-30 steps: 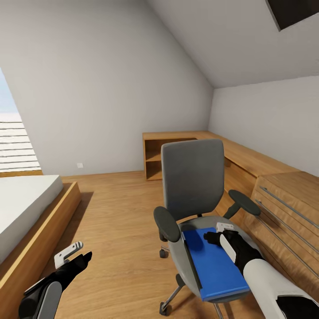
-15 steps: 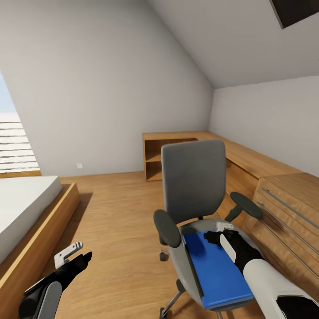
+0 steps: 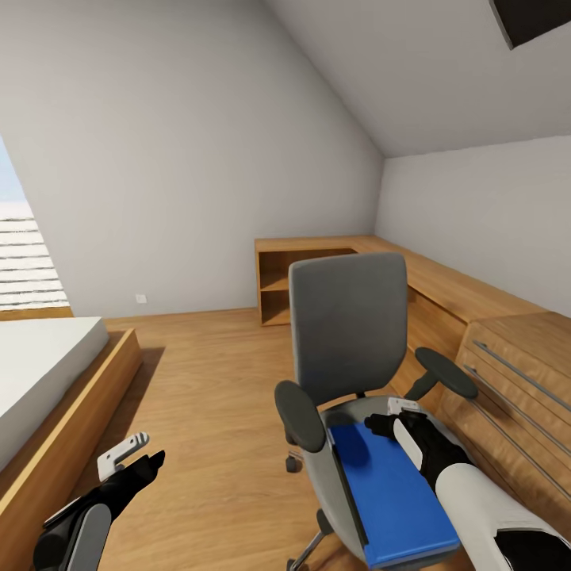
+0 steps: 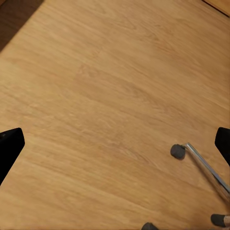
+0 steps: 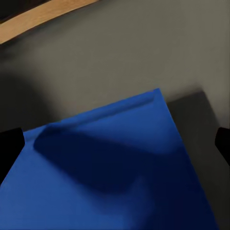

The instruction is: In the bedroom, organize the workspace by keeping the computer under the desk, ensuring the monitor is on the desk, placing the keyboard on the desk next to the monitor, placing the mouse on the desk next to the keyboard, moving the folder from the swivel chair onto the desk next to the mouse, stacking the notebook on top of the folder with the pen on top of the notebook, and positioning the swivel chair next to the desk.

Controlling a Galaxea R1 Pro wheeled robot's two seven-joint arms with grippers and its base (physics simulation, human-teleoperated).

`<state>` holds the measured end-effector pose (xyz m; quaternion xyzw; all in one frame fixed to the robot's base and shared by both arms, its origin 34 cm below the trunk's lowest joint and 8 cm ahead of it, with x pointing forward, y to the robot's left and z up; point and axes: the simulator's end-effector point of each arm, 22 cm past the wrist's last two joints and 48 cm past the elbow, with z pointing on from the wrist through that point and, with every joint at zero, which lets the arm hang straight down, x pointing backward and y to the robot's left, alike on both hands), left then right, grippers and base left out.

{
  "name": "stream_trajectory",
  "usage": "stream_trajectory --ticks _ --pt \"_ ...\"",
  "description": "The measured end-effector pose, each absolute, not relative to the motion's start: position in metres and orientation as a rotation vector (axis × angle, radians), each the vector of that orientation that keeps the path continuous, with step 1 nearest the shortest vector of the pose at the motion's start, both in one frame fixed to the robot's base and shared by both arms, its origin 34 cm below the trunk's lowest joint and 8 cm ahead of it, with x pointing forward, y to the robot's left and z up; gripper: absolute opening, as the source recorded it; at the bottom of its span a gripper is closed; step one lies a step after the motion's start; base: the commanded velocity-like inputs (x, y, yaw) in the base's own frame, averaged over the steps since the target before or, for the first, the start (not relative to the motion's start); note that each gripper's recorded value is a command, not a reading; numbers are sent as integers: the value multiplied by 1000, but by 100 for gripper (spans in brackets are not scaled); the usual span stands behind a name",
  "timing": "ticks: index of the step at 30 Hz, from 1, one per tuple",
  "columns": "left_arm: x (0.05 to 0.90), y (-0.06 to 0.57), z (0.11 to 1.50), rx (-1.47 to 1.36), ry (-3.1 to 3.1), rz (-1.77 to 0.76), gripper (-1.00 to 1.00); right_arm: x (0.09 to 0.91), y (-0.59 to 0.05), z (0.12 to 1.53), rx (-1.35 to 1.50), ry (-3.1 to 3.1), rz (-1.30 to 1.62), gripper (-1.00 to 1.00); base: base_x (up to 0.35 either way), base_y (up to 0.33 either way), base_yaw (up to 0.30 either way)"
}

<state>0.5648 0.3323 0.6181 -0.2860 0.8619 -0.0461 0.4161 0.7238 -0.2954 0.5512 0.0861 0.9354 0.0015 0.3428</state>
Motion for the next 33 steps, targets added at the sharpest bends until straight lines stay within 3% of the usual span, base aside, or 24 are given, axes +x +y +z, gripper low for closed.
stream_trajectory --ticks 10,33 --pt "565 332 618 -718 2163 -118 100 724 -296 551 225 2431 4 100 137 0 0" --pt "565 327 611 -710 2164 -123 100 722 -296 543 225 2431 4 100 10 0 0"
